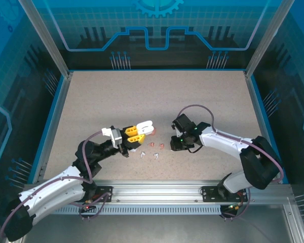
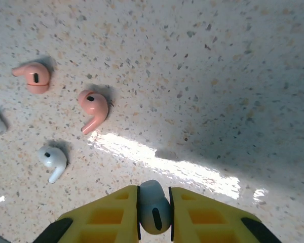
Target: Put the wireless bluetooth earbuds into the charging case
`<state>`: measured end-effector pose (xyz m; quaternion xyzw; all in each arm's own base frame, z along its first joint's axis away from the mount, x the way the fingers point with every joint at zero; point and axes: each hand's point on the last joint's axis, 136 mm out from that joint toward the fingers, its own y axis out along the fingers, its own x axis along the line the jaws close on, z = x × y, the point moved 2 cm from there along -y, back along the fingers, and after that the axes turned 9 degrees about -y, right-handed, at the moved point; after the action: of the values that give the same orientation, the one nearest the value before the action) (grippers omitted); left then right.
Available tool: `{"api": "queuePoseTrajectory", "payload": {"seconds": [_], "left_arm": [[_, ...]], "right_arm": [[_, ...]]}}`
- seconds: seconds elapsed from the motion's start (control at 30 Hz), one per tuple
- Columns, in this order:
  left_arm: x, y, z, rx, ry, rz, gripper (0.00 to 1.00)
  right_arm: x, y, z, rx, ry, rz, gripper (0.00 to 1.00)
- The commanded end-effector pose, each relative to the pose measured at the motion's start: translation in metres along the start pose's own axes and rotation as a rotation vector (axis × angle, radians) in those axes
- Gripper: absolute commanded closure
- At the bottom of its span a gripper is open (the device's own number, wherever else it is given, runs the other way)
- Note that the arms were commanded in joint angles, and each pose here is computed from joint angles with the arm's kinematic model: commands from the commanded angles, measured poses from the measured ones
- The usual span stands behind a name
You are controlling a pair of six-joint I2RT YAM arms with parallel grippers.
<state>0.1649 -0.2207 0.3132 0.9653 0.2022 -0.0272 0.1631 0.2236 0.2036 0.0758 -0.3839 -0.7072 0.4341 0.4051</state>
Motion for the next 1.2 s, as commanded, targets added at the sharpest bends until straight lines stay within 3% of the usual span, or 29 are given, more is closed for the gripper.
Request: {"api": "queuePoseTrajectory", "payload": {"seconds": [0.0,0.1,0.4,0.63,0.8,1.17], "left_arm": [[0.001,-0.002,0.006,0.015,-0.002,-0.011,1.00],[0.001,-0.003,0.014,0.041,-0.024,-0.011,1.00],[0.006,0.004,0.031,0.089,-0.059,-0.004,1.00],[0.007,0.013,0.036,0.109,-0.096,0.019,1.00],[0.006,0.016,0.037,0.111,-0.100,0.027,1.00],[0.005,0.016,0.036,0.109,-0.102,0.037,1.00]], "right_arm": [[0.002,-0.030,-0.008,-0.074,-0.123,0.043,0.80],[0.002,-0.060,-0.010,-0.152,-0.242,0.075,0.80],[0.040,-0.174,-0.035,-0.565,-0.692,0.107,0.80],[0.078,-0.226,-0.038,-0.744,-0.989,0.188,0.80],[0.103,-0.241,-0.042,-0.795,-1.125,0.250,0.80],[0.136,-0.229,-0.054,-0.781,-1.284,0.293,0.81]]}}
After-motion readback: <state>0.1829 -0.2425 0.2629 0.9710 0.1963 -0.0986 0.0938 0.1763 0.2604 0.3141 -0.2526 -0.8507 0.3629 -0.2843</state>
